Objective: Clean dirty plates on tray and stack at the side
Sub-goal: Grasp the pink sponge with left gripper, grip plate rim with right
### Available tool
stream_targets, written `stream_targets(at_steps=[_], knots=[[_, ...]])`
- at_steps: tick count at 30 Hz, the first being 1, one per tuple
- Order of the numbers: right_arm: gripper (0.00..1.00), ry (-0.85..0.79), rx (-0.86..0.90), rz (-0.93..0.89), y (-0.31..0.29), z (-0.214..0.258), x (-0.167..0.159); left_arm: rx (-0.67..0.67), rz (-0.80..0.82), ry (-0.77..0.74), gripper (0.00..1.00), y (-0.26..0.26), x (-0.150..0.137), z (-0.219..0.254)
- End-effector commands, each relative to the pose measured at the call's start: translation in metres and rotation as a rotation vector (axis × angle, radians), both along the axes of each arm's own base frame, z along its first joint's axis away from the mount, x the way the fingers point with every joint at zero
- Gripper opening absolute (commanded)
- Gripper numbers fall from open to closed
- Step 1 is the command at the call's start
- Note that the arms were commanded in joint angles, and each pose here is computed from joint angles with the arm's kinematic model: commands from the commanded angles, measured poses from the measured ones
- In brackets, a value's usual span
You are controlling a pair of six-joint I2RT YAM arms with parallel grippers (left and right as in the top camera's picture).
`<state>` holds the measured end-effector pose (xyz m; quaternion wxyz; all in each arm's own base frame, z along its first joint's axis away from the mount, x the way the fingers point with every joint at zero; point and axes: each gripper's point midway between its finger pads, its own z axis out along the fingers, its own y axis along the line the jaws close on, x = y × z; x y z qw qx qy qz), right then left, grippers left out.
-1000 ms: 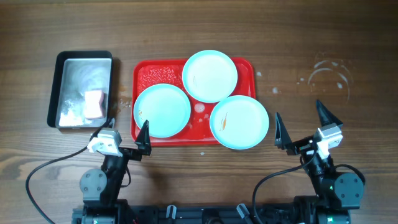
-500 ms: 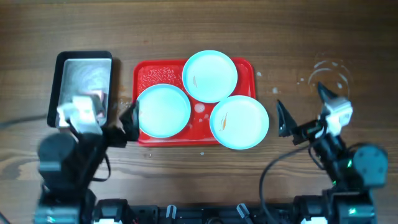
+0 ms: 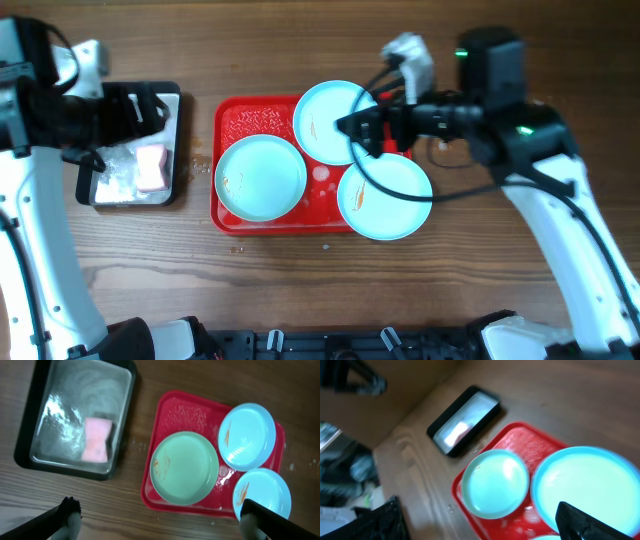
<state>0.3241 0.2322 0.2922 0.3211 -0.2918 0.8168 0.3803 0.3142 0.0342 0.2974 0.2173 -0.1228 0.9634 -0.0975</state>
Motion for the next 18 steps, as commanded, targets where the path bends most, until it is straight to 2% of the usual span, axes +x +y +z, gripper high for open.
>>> stream_targets(at_steps=[1,4,7,8,9,12,13,15,18], knots=[[1.0,0.059,0.031,0.033,0.018,-0.012,0.012,-0.021,-0.008,-0.058,1.0,0.001,0.008,0.012],[1.0,0.265,0.034,-0.028,0.02,-0.042,0.014,-0.019,-0.011,-0.088,1.0,0.002,0.014,0.015],[0.97,0.321,0.029,-0.029,0.024,-0.055,0.015,0.017,-0.004,-0.067,1.0,0.009,0.015,0.008],[0.98,0.319,0.003,-0.057,0.025,-0.058,0.015,0.089,0.041,-0.01,1.0,0.026,0.017,-0.005],[0.98,0.333,-0.027,-0.109,0.024,-0.062,0.017,0.106,0.065,0.027,1.0,0.033,0.019,-0.014],[0.98,0.32,-0.257,-0.359,0.009,-0.082,0.013,0.105,0.119,0.204,1.0,0.046,0.031,-0.062],[0.97,0.315,-0.328,-0.422,0.005,-0.084,0.009,0.093,0.114,0.261,0.97,0.047,0.035,-0.08],[0.94,0.311,-0.397,-0.473,0.004,-0.09,-0.001,0.078,0.108,0.338,0.87,0.048,0.04,-0.105],[0.93,0.317,-0.398,-0.467,0.01,-0.092,-0.003,0.07,0.098,0.423,0.84,0.051,0.045,-0.135]])
